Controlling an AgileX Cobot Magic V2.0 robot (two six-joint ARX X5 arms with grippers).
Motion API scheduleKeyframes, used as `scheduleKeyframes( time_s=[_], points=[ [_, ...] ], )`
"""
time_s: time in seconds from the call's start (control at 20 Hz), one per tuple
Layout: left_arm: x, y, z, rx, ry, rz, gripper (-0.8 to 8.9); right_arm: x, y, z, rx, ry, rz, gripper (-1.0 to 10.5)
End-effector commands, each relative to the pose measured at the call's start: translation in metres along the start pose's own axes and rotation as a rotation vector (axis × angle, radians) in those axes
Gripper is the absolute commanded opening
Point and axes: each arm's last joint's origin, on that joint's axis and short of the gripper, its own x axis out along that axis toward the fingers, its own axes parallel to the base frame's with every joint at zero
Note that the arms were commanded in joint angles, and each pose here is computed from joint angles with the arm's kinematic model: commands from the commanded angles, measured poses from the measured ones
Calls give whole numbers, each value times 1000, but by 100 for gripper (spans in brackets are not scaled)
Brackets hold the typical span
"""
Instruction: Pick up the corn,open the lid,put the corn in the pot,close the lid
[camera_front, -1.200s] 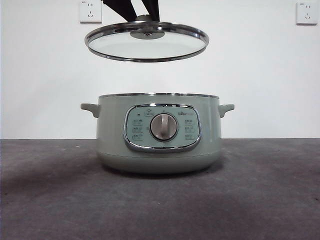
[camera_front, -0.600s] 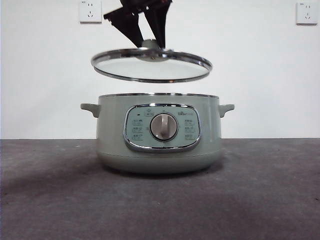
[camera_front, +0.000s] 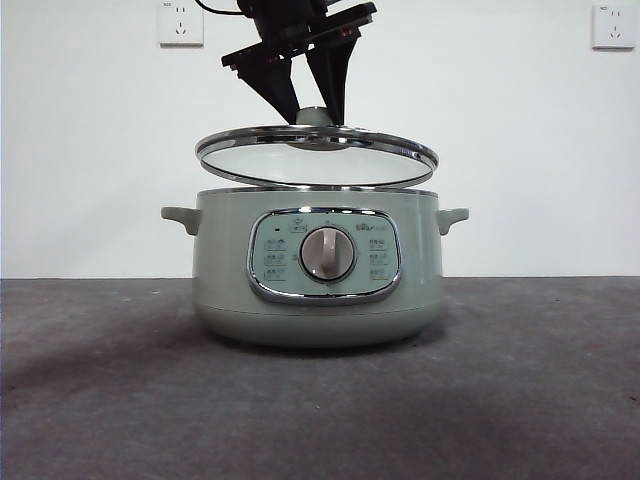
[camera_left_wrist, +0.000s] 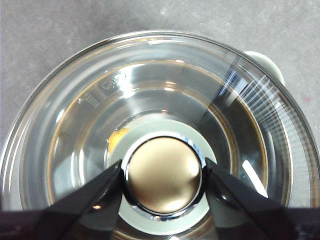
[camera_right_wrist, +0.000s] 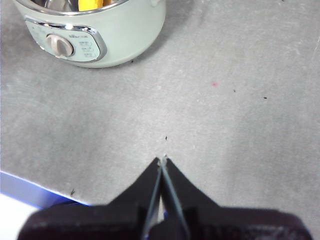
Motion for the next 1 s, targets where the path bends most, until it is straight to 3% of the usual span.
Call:
scheduleKeyframes(
  time_s=[0.05,1.0],
  points=[
    [-6,-3,2,-10,-31,-6,-9,2,0,-1,10,3,-5,-16],
    [31,-7,-1,35,56,10,-9,2,0,-1,10,5,-5,-16]
  ],
)
